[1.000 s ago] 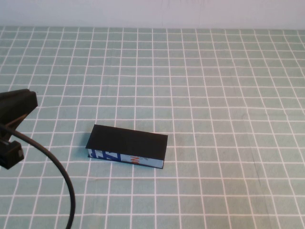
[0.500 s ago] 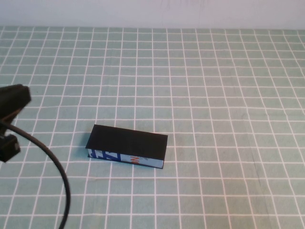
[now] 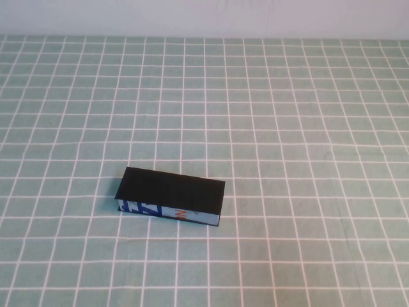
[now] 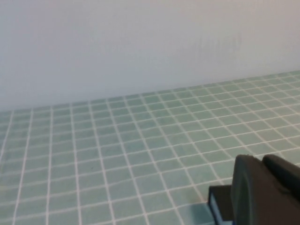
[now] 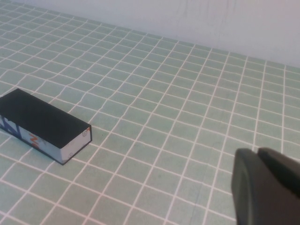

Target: Return glasses to glasses case

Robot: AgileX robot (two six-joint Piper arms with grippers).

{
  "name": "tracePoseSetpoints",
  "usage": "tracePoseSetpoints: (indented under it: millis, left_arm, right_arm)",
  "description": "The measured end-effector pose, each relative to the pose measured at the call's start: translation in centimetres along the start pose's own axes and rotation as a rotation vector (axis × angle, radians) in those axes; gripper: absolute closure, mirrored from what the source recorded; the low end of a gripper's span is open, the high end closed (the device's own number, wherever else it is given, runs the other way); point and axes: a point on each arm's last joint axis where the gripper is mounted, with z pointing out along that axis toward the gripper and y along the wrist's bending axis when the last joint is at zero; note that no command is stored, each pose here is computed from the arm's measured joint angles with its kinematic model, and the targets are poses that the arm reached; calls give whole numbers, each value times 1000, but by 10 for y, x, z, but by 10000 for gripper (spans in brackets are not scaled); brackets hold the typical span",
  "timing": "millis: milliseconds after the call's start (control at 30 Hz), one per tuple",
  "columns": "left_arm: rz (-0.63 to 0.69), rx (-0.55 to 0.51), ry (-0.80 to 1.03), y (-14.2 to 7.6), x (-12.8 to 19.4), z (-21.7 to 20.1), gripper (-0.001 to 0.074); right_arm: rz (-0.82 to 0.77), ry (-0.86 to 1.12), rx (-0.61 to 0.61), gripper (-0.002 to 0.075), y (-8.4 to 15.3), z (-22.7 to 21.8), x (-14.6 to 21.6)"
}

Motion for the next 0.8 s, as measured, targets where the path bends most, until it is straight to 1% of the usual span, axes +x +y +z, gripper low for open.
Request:
tracePoseSetpoints:
  millis: [67, 200, 300, 467, 600, 800]
  left_arm:
    - [-50, -65, 2, 5, 19, -5, 734]
    - [-57, -155, -23, 11, 49, -12, 734]
    - [-54, -178, -7, 12, 75, -11, 734]
    - [-55, -182, 95, 12, 112, -3, 733]
    - [-66, -190, 159, 12, 120, -3, 733]
    - [-74, -192, 166, 13, 121, -3, 734]
  right_arm:
    - [0, 0, 0, 737, 0, 0, 0]
    - [0, 0, 0, 737, 0, 0, 0]
    - [0, 0, 0, 737, 0, 0, 0]
    - [0, 1, 0, 737, 0, 0, 0]
    - [0, 1, 0, 737, 0, 0, 0]
    - [2, 1, -1, 737, 0, 0, 0]
